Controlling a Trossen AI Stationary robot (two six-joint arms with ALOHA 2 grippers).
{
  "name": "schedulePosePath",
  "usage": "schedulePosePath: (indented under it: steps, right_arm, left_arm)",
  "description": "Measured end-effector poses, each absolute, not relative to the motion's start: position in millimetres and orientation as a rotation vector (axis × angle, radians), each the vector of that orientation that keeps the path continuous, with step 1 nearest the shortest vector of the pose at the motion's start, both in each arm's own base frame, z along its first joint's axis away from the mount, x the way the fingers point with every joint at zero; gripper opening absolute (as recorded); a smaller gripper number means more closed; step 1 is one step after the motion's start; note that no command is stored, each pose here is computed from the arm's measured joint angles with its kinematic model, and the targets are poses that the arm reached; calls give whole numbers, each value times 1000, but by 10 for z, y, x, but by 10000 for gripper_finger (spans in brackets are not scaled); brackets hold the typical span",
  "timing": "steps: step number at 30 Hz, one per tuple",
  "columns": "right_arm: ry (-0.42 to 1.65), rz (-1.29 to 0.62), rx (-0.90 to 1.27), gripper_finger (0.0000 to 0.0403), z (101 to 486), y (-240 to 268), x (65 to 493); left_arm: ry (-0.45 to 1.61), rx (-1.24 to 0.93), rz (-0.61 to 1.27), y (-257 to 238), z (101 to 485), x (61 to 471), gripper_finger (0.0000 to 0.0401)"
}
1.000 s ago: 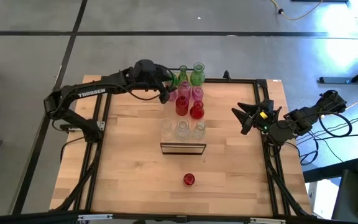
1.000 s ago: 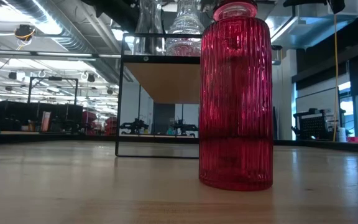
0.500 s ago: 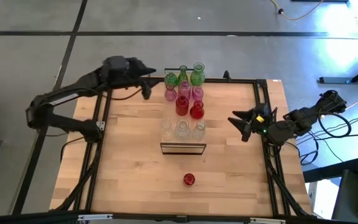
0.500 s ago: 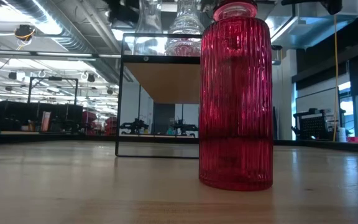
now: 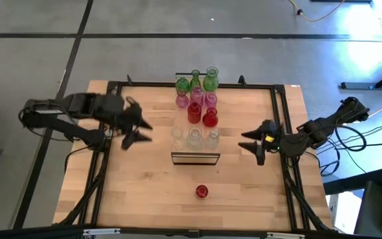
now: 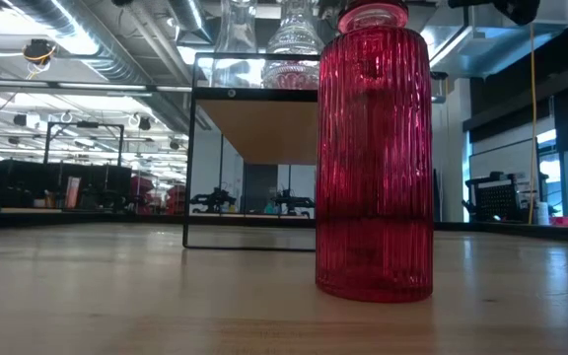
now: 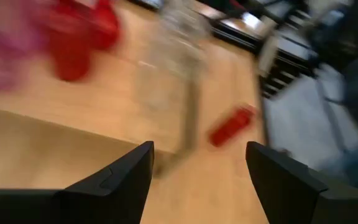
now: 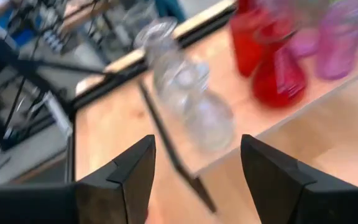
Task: Sort vases onto shelf
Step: Put the red vase on the shelf aligned with the other red vases
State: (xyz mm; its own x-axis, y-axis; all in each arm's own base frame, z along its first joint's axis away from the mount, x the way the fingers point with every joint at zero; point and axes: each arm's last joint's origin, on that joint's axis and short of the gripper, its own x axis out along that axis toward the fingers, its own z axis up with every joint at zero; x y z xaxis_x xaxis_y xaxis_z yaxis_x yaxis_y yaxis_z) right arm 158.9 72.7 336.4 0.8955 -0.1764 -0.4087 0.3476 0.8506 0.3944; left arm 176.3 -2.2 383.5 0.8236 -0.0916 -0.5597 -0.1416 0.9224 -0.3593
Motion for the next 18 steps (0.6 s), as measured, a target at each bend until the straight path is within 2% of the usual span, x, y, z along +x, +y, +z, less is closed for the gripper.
schedulePosePath:
  steps: [3,11,18]
  right_arm:
    - [421,-233,459,218,3326,767,1629]
    - [486,-163,444,218,3283,810,1660]
    - [646,115,483,218,3038,928,1669]
  left_arm:
    - [622,-430,-51,-295,3830,1798,250]
    - [596,-486,-98,-1086,3708,2035,250]
    - [670,-523,-136,-1942,3201,2371,250]
